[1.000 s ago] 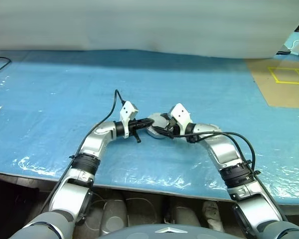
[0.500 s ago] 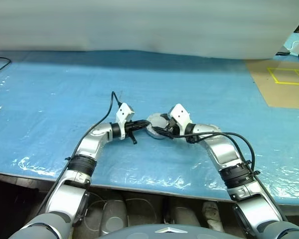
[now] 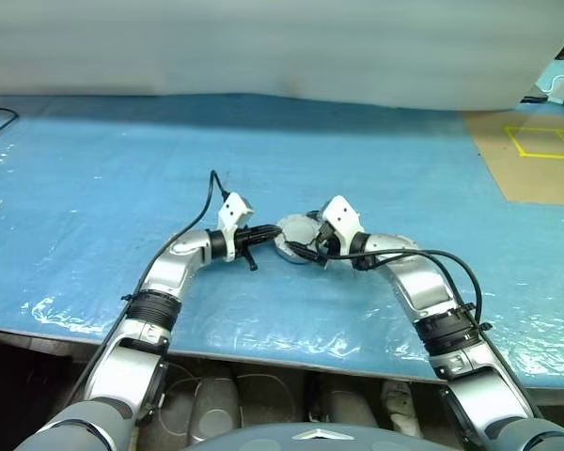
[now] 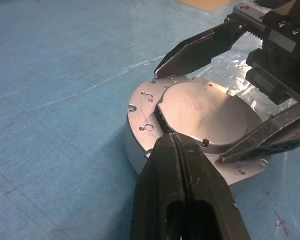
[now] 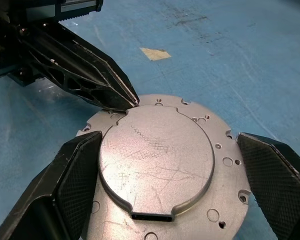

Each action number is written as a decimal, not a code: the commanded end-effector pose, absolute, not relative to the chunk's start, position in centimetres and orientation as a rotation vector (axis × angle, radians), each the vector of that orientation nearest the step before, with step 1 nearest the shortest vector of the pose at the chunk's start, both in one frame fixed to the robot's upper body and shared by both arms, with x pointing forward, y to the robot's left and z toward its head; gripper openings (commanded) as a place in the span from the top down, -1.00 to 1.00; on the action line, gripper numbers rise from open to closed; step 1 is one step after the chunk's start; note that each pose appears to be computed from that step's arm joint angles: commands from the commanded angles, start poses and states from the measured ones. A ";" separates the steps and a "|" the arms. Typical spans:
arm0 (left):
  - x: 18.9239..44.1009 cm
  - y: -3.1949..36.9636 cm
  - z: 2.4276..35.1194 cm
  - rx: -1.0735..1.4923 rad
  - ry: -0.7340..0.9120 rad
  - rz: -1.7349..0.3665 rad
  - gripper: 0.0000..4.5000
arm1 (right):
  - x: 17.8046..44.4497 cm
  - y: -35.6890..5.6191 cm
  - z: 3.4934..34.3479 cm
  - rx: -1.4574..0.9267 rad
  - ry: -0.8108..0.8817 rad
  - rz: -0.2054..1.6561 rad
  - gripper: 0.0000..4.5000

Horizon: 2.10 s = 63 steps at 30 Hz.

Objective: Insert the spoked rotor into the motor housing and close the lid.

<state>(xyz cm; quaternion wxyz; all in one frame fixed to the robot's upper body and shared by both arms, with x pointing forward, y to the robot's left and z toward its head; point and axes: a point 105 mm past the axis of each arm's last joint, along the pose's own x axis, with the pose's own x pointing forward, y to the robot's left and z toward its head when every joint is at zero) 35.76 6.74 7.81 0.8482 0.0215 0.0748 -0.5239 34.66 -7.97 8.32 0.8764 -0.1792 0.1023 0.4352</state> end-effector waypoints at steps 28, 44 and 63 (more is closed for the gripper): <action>35.5 7.3 7.2 0.051 0.216 -1.126 1.00 | 33.0 -15.1 4.5 0.090 0.545 0.685 -0.99; 35.6 7.6 7.4 0.066 0.219 -1.124 1.00 | 33.4 -11.4 6.1 0.262 0.491 0.756 -0.99; 35.7 7.7 7.3 0.077 0.209 -1.110 1.00 | 33.3 -7.6 7.0 0.557 0.511 0.807 -0.99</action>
